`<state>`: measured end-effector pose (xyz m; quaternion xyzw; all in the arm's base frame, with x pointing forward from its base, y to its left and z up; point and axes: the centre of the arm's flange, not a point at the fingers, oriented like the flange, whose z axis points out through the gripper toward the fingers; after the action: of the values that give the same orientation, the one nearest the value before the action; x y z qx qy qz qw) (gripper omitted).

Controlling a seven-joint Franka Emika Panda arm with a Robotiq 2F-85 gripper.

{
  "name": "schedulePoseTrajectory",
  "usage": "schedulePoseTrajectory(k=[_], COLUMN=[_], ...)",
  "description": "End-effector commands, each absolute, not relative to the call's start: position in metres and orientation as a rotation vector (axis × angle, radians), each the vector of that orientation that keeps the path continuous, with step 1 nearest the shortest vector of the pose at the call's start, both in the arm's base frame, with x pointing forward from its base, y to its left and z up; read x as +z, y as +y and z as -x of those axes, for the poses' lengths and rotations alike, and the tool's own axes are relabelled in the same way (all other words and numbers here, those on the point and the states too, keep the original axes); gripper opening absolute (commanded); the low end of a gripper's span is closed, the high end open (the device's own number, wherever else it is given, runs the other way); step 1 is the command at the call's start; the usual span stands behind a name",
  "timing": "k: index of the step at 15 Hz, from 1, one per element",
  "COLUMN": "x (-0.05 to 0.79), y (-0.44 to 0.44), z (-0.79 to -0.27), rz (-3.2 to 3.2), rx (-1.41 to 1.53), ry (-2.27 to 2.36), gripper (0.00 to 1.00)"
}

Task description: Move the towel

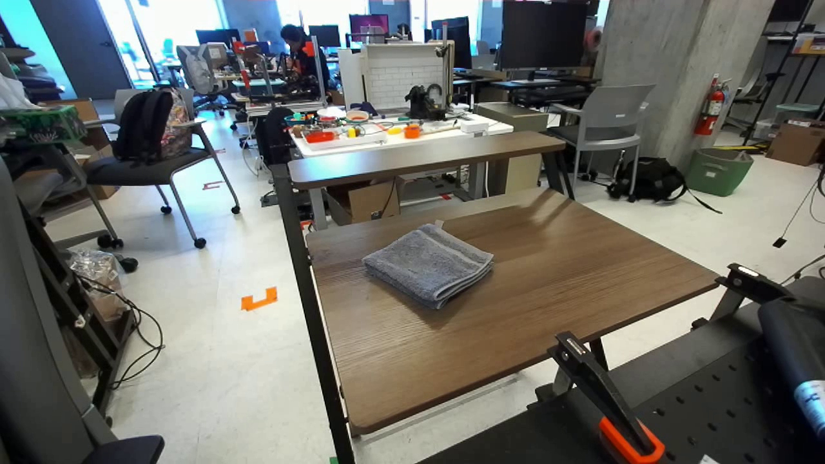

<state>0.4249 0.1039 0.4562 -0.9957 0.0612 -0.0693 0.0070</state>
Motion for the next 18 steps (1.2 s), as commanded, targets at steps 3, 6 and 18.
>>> schedulePoseTrajectory(k=[3, 6, 18], x=[0.387, 0.341, 0.176], y=[0.136, 0.145, 0.168], z=[-0.513, -0.540, -0.605], rz=[3.123, 3.142, 3.185], rx=[-0.047, 0.073, 0.188], ry=[0.155, 0.129, 0.165], gripper=[1.00, 1.00, 1.00])
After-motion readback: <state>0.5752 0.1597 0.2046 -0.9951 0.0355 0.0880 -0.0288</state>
